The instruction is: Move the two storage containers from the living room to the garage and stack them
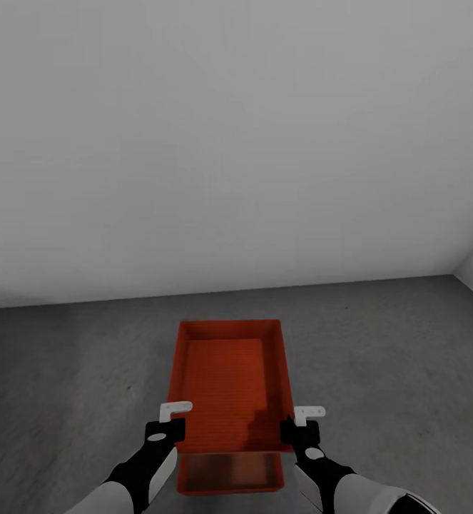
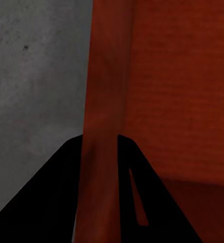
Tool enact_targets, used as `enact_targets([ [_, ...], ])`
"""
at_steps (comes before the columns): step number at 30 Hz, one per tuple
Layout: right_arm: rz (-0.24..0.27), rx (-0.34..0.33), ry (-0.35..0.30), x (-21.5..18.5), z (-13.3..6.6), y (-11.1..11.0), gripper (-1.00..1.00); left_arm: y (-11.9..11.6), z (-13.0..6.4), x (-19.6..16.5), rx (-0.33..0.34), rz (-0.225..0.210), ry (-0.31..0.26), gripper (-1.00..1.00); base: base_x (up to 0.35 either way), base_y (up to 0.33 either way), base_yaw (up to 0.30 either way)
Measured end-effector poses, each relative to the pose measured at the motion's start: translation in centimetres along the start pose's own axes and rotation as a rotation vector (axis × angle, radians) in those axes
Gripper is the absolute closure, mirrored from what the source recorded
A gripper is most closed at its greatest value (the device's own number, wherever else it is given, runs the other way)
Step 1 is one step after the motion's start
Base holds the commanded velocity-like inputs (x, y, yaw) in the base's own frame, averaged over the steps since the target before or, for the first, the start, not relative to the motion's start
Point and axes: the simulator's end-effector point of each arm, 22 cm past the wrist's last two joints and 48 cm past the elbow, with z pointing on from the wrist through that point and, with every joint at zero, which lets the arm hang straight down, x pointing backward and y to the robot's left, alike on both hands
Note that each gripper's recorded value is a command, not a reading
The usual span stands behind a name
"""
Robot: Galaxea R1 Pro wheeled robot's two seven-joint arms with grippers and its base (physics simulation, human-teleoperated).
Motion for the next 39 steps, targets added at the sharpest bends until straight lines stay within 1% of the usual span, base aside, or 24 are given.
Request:
enact_targets([
  [14, -0.001, -0.001, 0.022, 2.5, 2.0, 0.1, 1.0, -0.3, 2.3, 2.1, -0.002, 0.004, 0.022, 1.0, 0.0, 0.0, 0.0],
  [39, -0.001, -0.002, 0.058, 4.5, 2.5, 0.3, 1.0, -0.3, 3.2, 4.0, -0.004, 0.009, 0.057, 1.0, 0.0, 0.0, 0.0],
])
